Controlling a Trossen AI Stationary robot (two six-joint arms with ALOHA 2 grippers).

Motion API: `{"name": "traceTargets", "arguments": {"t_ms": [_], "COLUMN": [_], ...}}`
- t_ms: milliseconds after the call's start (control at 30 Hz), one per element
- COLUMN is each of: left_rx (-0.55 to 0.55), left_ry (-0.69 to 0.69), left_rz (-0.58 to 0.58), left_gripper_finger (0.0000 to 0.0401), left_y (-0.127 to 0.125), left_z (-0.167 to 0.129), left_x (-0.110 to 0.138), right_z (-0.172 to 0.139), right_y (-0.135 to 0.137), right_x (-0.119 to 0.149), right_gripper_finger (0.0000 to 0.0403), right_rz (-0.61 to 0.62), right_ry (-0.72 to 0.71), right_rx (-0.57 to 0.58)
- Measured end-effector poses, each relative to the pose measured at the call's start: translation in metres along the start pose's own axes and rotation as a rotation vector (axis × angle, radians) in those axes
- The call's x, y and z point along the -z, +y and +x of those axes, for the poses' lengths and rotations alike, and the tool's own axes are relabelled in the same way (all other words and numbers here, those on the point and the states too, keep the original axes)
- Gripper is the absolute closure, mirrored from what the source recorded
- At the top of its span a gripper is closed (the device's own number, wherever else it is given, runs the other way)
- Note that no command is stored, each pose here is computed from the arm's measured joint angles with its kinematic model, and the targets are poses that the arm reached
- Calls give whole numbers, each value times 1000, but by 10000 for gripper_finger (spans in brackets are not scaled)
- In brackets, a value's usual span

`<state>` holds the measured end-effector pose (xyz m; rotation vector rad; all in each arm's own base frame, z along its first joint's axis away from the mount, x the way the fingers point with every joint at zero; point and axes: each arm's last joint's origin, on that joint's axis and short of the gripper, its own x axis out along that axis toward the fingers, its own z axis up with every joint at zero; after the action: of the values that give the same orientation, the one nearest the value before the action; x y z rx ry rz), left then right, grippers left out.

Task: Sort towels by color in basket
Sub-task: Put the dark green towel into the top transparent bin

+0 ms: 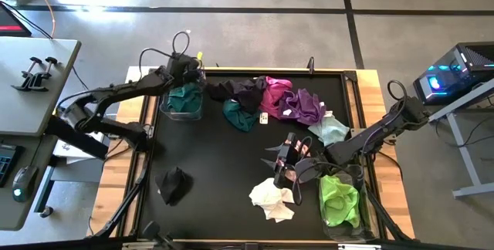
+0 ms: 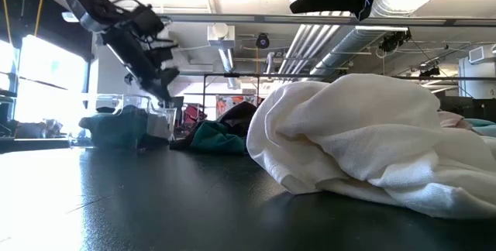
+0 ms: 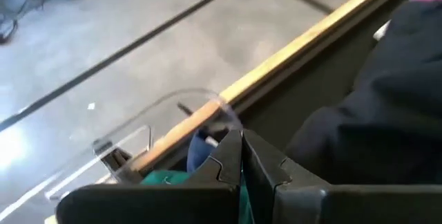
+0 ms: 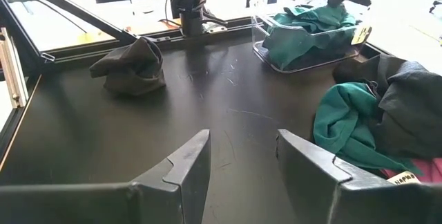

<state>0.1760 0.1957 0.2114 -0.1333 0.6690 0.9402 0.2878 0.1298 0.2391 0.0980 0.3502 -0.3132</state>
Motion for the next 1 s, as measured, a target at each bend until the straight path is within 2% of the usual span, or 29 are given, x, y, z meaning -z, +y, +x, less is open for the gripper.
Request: {"name": "traceTargets", "arguments": {"t_ms": [167, 367, 533, 633, 833, 1000], "left_rx": [56, 123, 174, 173, 158, 51], "left_ry": [-52, 2, 8, -8, 34, 106], "left_rz": [8, 33, -33, -57, -75, -84], "left_gripper_finger": [401, 401, 398, 379, 316, 307], "left_y": [-2, -6, -9, -10, -10, -4], "left_z": [-17, -19, -15, -13, -13, -7], "left_x": [-7, -1, 11, 17, 22, 30], "right_z": [0, 0, 0, 0, 0, 0], "right_y": [0, 0, 0, 0, 0, 0], "right_x": [0, 0, 0, 0, 0, 0], "right_gripper_finger": [242, 242, 242, 242, 242, 242], "right_rz": [1, 5, 5, 5, 5, 5], "right_ry": [0, 0, 0, 0, 0, 0], "right_rx": [0, 0, 0, 0, 0, 0]}}
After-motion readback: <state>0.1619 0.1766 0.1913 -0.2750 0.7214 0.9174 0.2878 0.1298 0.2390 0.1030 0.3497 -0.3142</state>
